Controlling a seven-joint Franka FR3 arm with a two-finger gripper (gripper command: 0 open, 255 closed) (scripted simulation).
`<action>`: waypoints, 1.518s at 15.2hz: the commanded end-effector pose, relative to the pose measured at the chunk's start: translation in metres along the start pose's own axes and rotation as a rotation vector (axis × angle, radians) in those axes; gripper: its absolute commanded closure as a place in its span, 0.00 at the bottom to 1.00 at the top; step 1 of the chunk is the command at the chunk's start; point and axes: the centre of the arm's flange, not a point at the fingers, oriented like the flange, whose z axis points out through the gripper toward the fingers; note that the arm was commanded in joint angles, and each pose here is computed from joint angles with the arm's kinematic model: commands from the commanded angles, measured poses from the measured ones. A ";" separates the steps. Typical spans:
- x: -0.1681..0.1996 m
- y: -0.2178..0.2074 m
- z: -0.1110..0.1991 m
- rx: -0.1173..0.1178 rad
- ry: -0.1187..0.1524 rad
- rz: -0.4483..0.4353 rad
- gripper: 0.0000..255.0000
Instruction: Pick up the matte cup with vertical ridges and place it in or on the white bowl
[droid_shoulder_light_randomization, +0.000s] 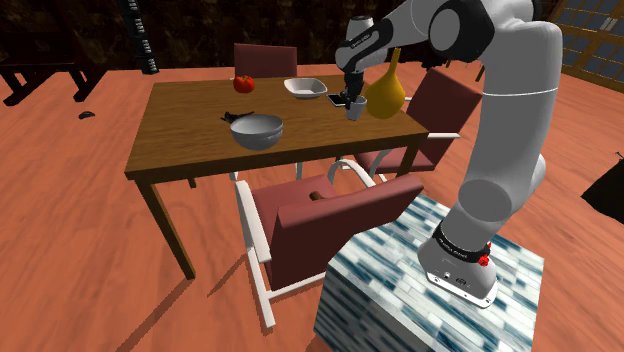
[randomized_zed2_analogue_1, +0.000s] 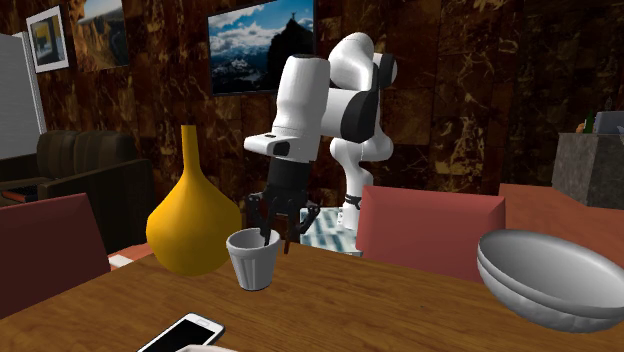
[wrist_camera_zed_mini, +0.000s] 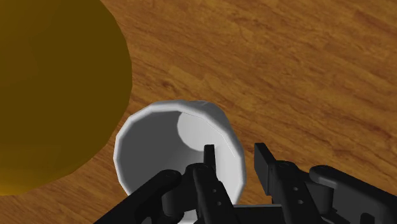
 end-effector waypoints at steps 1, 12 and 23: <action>0.000 0.000 0.000 0.000 0.000 0.000 1.00; 0.001 0.004 -0.021 0.000 0.000 0.000 1.00; 0.004 0.015 -0.078 0.000 0.000 0.000 1.00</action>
